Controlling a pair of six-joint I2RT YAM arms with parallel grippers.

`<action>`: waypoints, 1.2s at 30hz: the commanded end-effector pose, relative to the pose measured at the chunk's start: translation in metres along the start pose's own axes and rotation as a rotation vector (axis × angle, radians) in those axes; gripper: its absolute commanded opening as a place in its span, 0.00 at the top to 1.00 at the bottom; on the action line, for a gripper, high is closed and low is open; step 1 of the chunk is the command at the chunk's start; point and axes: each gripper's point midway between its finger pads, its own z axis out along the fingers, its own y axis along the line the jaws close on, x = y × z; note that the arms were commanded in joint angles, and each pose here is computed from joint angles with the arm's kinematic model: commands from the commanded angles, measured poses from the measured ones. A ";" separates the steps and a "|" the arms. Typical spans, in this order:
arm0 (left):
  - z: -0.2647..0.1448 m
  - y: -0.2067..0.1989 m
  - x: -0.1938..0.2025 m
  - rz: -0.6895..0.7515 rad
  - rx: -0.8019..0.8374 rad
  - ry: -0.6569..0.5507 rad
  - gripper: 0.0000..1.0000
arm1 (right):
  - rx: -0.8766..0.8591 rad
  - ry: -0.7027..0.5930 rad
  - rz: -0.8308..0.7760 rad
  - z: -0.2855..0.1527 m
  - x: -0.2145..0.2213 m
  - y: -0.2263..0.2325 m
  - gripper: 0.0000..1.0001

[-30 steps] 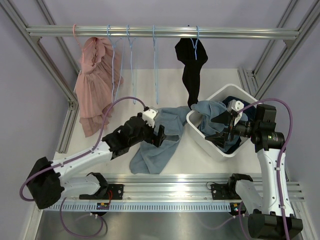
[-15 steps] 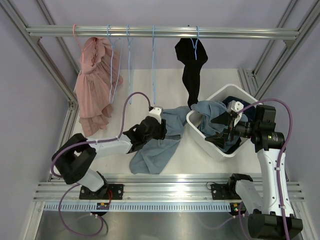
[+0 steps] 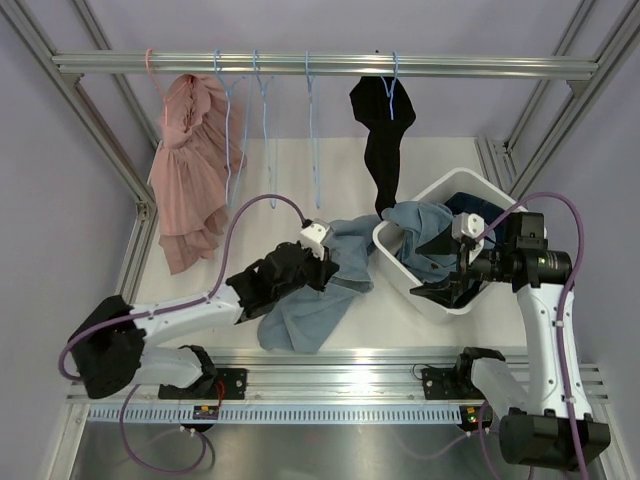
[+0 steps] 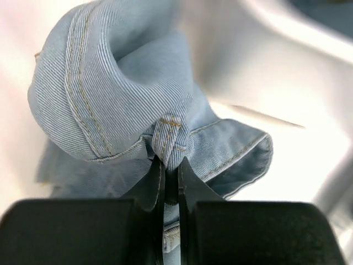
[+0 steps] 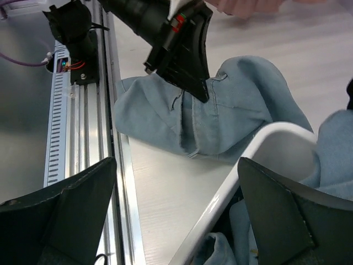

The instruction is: Remove the skirt from the hanger

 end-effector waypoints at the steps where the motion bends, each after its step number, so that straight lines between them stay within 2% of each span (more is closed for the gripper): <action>1: -0.046 -0.061 -0.063 0.138 0.201 -0.142 1.00 | -0.124 -0.047 -0.067 0.004 -0.011 0.024 0.01; 3: -0.074 -0.074 -0.087 0.145 0.244 -0.200 1.00 | -0.188 -0.027 -0.099 0.011 -0.015 0.028 0.01; 4: -0.083 -0.076 -0.089 0.139 0.251 -0.193 1.00 | -0.191 -0.010 -0.034 0.013 -0.014 0.022 0.01; 6: -0.114 -0.089 -0.118 0.121 0.308 -0.263 1.00 | -0.239 -0.004 -0.026 0.023 -0.023 0.024 0.01; 8: -0.132 -0.093 -0.130 0.118 0.324 -0.276 1.00 | -0.201 0.021 -0.032 0.034 -0.030 0.009 0.00; 9: -0.150 -0.100 -0.150 0.112 0.346 -0.327 1.00 | -0.173 -0.020 -0.169 0.049 -0.051 -0.006 0.00; 10: -0.156 -0.101 -0.155 0.114 0.348 -0.329 1.00 | -0.082 0.009 -0.079 0.053 -0.054 -0.010 0.01; 12: -0.172 -0.107 -0.179 0.112 0.364 -0.382 1.00 | -0.106 -0.028 -0.134 0.072 -0.068 -0.001 0.01; 13: -0.176 -0.109 -0.185 0.115 0.366 -0.394 1.00 | -0.126 -0.015 -0.039 0.083 -0.069 -0.001 0.01; 15: -0.182 -0.118 -0.199 0.131 0.397 -0.414 1.00 | -0.159 -0.027 -0.033 0.100 -0.083 0.005 0.01; 19: -0.198 -0.151 -0.252 0.148 0.495 -0.503 1.00 | -0.226 -0.020 0.027 0.136 -0.088 0.021 0.01; 22: -0.209 -0.174 -0.290 0.144 0.569 -0.577 1.00 | -0.252 -0.087 0.035 0.143 -0.104 0.021 0.01; 24: -0.217 -0.186 -0.311 0.128 0.610 -0.633 1.00 | -0.321 -0.149 -0.016 0.141 -0.120 0.031 0.01; 27: -0.230 -0.201 -0.337 0.091 0.678 -0.707 1.00 | -0.358 -0.182 0.000 0.138 -0.134 0.036 0.02; 29: -0.237 -0.205 -0.345 0.068 0.699 -0.740 1.00 | -0.359 -0.213 0.007 0.134 -0.146 0.035 0.11; 30: -0.240 -0.206 -0.350 0.062 0.703 -0.763 1.00 | -0.383 -0.232 0.020 0.129 -0.153 0.038 0.25; 33: -0.242 -0.204 -0.353 0.041 0.691 -0.783 1.00 | -0.406 -0.261 0.035 0.111 -0.166 0.037 0.59; 34: -0.241 -0.201 -0.355 0.032 0.675 -0.787 1.00 | -0.400 -0.271 0.029 0.103 -0.172 0.037 0.82; 36: -0.239 -0.200 -0.354 0.035 0.667 -0.780 0.98 | -0.349 -0.277 0.023 0.087 -0.180 0.029 1.00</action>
